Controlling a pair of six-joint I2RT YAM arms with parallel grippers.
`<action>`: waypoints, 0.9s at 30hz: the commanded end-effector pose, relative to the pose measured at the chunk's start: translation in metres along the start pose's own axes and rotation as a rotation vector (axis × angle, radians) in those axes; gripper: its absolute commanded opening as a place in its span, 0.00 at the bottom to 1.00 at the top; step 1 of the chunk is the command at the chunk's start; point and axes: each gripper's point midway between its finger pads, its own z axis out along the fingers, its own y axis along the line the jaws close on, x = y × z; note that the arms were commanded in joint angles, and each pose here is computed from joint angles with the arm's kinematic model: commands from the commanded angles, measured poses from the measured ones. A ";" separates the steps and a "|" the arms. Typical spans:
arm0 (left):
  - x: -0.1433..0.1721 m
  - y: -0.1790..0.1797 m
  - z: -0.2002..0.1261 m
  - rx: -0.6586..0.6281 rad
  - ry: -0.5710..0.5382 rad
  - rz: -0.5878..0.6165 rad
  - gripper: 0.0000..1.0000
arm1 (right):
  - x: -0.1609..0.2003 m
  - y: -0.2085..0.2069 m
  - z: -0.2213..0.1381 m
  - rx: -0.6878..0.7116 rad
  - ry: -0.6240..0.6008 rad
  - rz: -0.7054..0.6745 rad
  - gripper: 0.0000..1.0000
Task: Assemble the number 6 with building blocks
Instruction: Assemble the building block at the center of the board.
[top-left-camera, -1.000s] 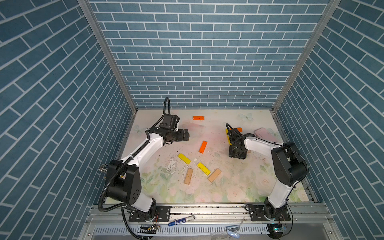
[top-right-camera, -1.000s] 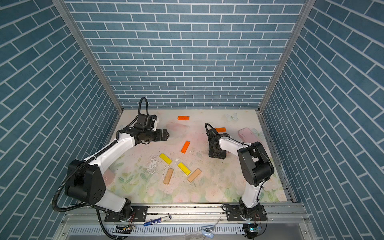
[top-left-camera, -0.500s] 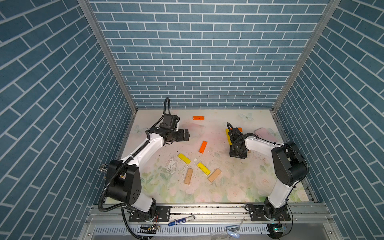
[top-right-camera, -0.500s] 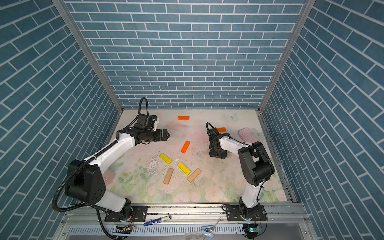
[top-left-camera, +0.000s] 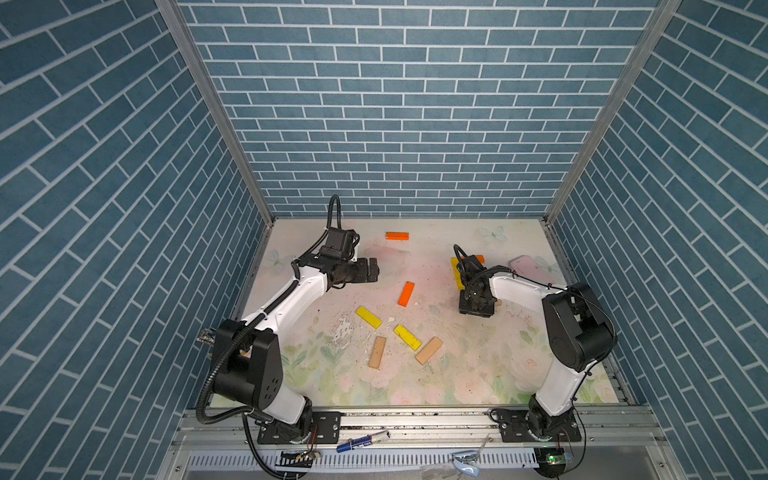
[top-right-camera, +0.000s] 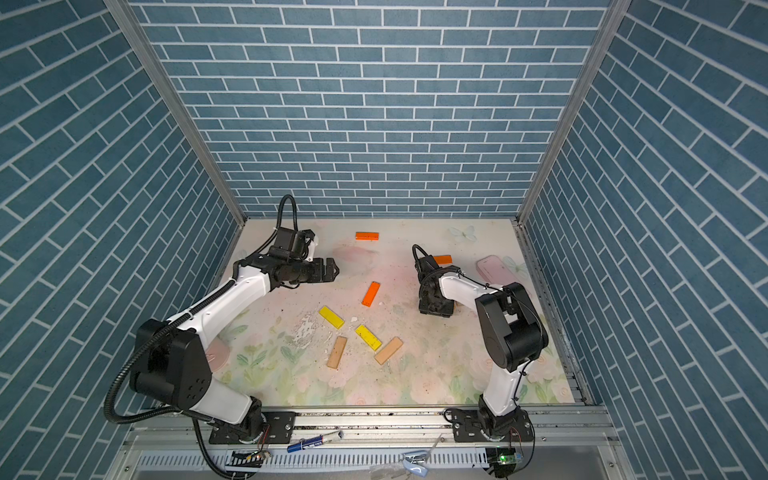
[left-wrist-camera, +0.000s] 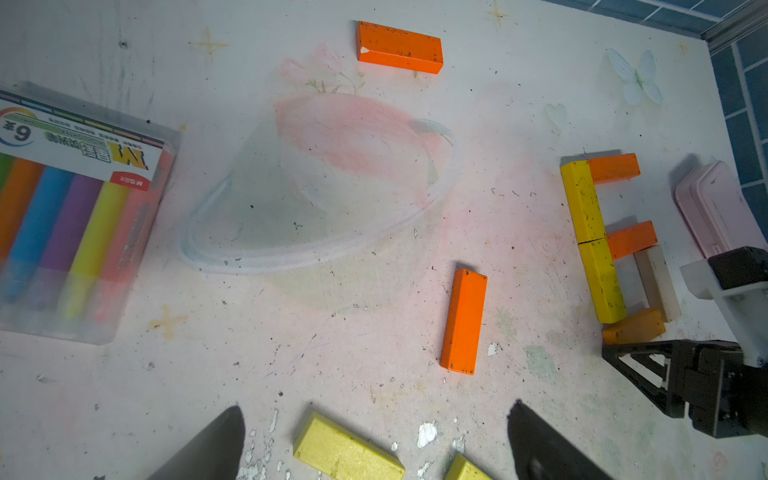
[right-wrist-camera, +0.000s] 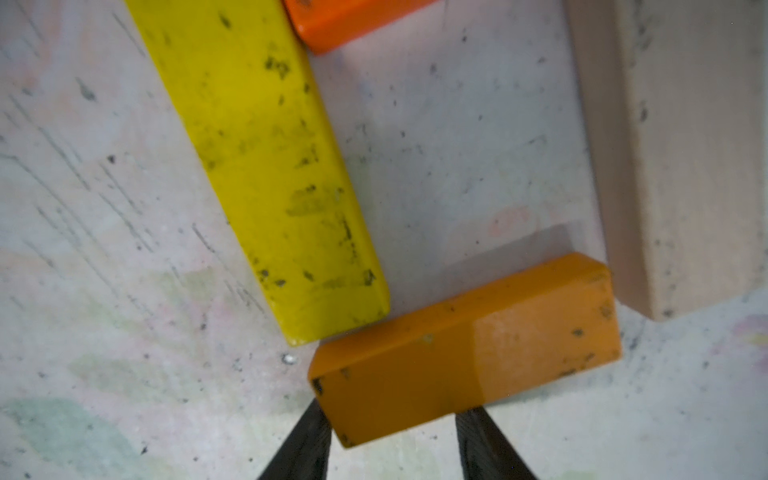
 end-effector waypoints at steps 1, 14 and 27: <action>0.004 0.000 0.006 -0.002 0.016 -0.002 0.99 | -0.003 0.000 0.003 0.010 0.008 -0.013 0.50; 0.004 -0.001 0.005 0.002 0.013 -0.003 0.99 | -0.004 0.001 0.005 0.009 0.014 -0.030 0.50; 0.003 -0.001 0.006 0.005 0.012 -0.003 0.99 | -0.005 -0.001 0.006 0.025 0.023 -0.069 0.50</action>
